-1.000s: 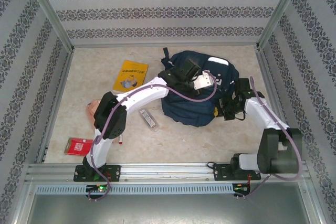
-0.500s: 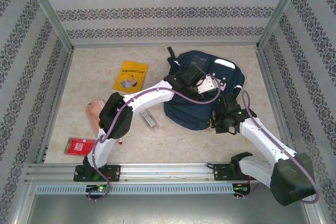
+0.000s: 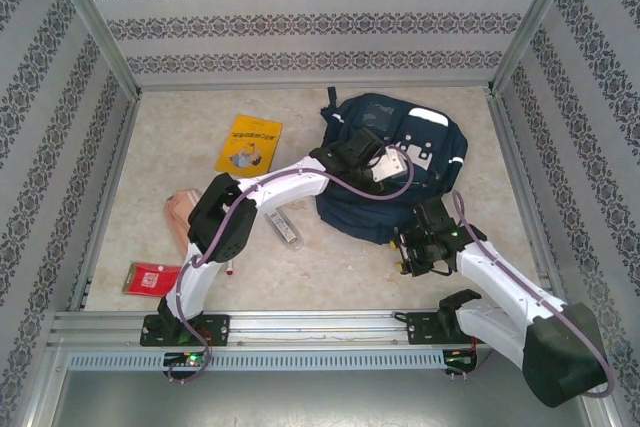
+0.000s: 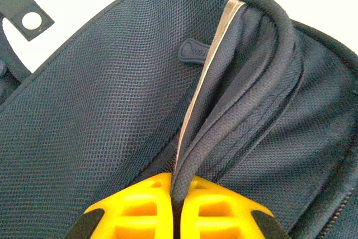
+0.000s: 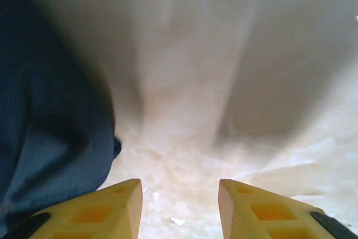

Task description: Pack books, pencil case, and school supplies into a backpack

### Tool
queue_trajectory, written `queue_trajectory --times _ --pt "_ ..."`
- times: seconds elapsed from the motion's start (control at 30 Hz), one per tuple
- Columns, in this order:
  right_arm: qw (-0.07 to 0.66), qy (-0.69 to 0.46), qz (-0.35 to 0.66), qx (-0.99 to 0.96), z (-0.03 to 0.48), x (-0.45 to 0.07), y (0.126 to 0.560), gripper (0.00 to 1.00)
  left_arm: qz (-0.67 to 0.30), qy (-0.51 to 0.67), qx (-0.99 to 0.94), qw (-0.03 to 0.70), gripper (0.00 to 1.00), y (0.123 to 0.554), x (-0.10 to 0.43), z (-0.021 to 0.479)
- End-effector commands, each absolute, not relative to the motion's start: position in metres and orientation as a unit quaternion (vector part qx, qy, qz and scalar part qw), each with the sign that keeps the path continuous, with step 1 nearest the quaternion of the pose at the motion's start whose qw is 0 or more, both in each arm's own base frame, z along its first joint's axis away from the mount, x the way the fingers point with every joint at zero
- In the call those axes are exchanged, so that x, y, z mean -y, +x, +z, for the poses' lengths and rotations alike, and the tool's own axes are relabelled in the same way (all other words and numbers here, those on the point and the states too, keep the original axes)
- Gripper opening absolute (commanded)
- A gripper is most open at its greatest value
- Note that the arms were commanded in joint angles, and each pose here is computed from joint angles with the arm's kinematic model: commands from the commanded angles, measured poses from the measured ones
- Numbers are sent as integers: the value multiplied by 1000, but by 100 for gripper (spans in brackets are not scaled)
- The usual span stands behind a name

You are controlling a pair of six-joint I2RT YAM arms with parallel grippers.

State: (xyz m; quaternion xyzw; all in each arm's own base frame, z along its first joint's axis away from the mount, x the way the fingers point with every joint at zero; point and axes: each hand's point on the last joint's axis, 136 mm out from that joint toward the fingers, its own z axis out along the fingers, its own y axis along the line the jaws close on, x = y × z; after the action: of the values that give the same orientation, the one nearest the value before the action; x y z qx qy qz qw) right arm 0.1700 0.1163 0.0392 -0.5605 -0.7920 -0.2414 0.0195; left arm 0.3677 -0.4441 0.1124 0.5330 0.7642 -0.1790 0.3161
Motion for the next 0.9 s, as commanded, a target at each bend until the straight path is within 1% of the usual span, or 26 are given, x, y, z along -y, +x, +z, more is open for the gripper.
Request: queue_trajectory --times 0.0,0.03,0.1,0.13,0.2,0.3,0.4,0.5,0.57,0.67,0.73,0.87 --pt "-17 -482 -291 826 55 -124 181 39 -190 525 -757 339 0 384 430 133" --pt "-30 -469 -290 834 59 -121 182 39 -197 523 -756 340 5 383 430 138" --pt "-63 -440 -282 850 68 -113 188 40 -208 510 -761 343 19 382 428 149" --pt "-83 -423 -275 860 74 -108 192 39 -212 498 -767 344 29 381 426 158" --pt "-121 -370 -268 881 87 -105 204 38 -218 469 -784 344 38 379 419 173" --pt "-158 -273 -252 915 103 -107 220 40 -228 427 -814 320 42 367 404 188" --pt "-184 -172 -241 937 106 -114 233 41 -231 376 -855 274 46 347 383 187" --pt "-180 -122 -244 945 97 -119 237 42 -238 313 -895 209 48 319 360 172" --pt "-182 -99 -241 948 91 -119 238 44 -244 245 -925 156 50 297 343 155" --pt "-198 -66 -213 954 87 -111 241 46 -274 182 -940 89 51 263 337 139" --pt "-206 -40 -204 956 88 -111 246 49 -282 164 -942 81 51 246 337 132" --pt "-205 -42 -237 949 96 -117 254 51 -310 183 -925 121 53 219 360 134"
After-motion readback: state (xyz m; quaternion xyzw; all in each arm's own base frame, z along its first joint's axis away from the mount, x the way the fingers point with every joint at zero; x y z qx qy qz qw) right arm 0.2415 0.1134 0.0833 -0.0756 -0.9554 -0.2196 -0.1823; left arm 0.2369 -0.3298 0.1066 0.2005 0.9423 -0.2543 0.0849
